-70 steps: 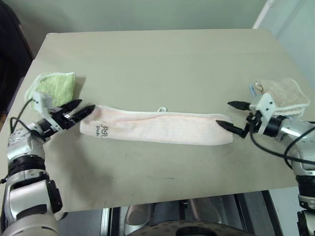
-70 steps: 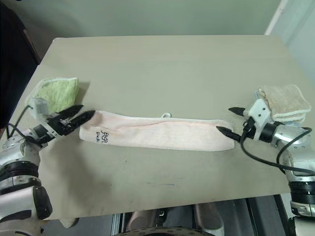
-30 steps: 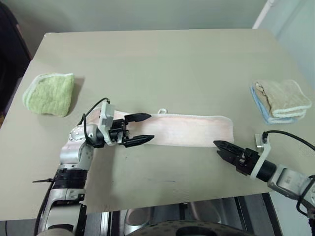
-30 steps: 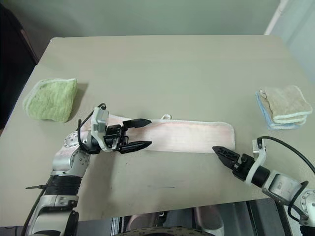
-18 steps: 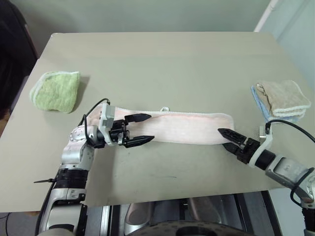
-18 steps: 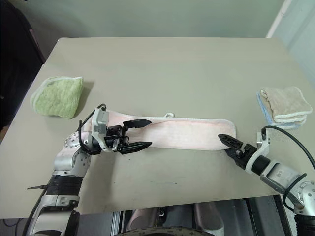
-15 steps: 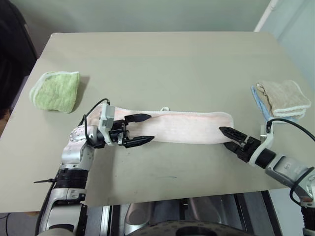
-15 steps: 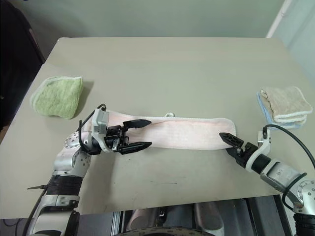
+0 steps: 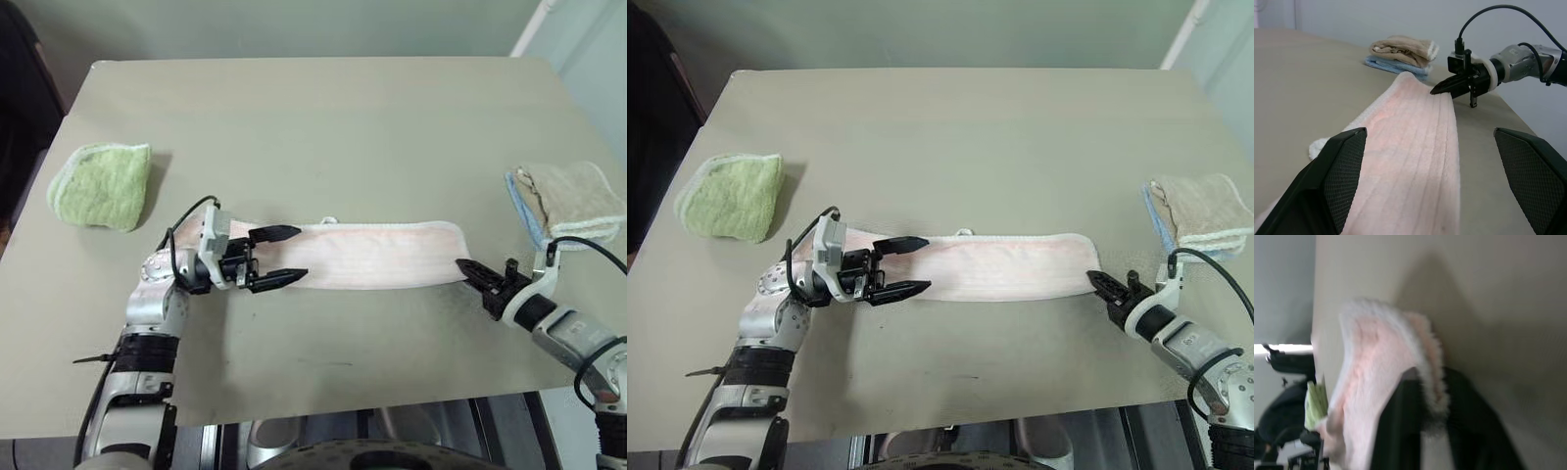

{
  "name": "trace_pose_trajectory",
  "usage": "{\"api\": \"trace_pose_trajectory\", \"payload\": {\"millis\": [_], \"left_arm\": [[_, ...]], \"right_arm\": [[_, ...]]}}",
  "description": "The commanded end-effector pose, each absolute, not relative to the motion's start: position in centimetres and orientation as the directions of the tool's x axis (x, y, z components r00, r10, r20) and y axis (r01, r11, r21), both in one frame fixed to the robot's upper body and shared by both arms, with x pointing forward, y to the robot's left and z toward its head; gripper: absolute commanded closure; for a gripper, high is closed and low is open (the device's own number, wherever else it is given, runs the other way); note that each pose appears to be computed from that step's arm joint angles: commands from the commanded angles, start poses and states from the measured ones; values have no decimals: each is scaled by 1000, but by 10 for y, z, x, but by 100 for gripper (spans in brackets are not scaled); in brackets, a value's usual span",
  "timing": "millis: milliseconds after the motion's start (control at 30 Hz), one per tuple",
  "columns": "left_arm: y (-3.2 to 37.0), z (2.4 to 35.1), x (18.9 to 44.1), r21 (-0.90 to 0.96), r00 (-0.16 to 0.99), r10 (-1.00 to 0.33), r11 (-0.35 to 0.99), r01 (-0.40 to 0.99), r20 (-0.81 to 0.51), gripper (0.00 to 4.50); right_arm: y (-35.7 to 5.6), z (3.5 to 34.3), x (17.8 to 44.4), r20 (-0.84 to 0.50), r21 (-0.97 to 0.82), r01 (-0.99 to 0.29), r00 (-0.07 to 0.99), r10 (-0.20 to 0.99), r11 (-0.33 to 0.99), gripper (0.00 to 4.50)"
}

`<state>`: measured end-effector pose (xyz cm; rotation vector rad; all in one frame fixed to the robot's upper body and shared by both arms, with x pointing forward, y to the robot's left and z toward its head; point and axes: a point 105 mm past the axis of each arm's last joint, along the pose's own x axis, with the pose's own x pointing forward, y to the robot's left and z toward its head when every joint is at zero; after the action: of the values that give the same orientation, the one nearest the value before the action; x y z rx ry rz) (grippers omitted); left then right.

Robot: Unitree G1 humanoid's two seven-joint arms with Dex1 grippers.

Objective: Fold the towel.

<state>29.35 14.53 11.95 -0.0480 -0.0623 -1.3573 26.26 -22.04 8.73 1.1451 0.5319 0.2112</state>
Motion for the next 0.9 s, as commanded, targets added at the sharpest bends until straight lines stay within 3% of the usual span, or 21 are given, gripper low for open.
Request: {"api": "trace_pose_trajectory", "payload": {"millis": [33, 300, 600, 733, 900], "left_arm": [[143, 127, 299, 52, 220, -971, 226, 973, 93, 0], [146, 129, 304, 66, 250, -963, 257, 964, 104, 0], [143, 132, 307, 72, 261, -958, 271, 960, 115, 0], [142, 134, 308, 76, 264, -957, 274, 959, 117, 0], [140, 135, 311, 85, 272, -955, 283, 955, 116, 0]], "right_arm": [[-235, 85, 256, -264, 911, 102, 889, 374, 400, 448], [-260, 89, 240, -240, 902, 87, 916, 322, 424, 448], [-298, 118, 233, -190, 861, 21, 940, 283, 508, 448], [-295, 135, 235, -156, 847, -41, 934, 321, 530, 448], [-258, 169, 234, -63, 804, -245, 871, 487, 541, 448]]}}
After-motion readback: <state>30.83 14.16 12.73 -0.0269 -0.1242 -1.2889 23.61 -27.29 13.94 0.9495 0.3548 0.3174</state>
